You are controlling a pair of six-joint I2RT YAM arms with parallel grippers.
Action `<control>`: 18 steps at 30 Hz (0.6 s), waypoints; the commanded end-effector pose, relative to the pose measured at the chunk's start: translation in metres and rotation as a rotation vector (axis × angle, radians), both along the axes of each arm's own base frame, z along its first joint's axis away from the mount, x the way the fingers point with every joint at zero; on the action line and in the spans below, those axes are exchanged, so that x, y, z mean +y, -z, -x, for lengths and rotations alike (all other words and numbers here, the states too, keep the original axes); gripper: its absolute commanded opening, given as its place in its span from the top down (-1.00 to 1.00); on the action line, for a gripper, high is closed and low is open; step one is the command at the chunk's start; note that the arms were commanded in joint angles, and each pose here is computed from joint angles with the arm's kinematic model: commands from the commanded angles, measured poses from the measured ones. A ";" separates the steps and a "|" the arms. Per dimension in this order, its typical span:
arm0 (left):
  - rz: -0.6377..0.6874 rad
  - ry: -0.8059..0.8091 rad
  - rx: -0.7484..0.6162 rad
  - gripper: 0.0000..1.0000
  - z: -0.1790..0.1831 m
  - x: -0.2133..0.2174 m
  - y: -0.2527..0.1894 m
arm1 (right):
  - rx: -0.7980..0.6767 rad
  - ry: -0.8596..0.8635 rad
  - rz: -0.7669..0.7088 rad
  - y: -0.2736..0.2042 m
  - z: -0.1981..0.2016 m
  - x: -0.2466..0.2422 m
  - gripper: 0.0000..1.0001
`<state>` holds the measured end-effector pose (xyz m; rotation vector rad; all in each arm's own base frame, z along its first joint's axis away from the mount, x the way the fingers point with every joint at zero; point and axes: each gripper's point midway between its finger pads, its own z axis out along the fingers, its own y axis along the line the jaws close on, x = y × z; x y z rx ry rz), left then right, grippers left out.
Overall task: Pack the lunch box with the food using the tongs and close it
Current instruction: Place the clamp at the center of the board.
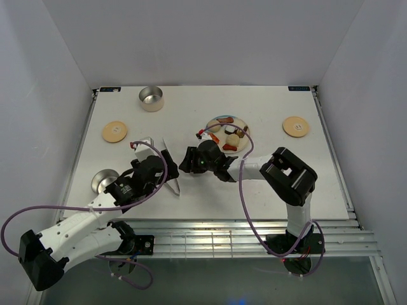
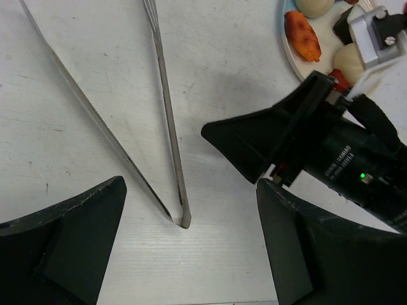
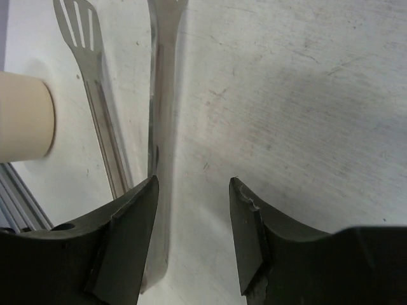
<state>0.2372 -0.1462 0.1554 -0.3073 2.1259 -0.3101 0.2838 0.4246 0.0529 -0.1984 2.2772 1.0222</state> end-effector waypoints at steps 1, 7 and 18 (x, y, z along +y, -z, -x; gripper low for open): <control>0.029 -0.009 0.031 -0.86 -0.007 -0.002 0.006 | -0.145 -0.041 -0.012 -0.061 -0.008 0.000 -0.09; 0.055 -0.153 0.167 -0.93 -0.005 0.006 0.036 | -0.249 0.023 0.132 -0.122 -0.017 -0.068 -0.17; 0.086 -0.235 0.340 -0.96 -0.015 -0.002 0.051 | -0.314 -0.016 0.308 -0.128 0.029 -0.158 -0.25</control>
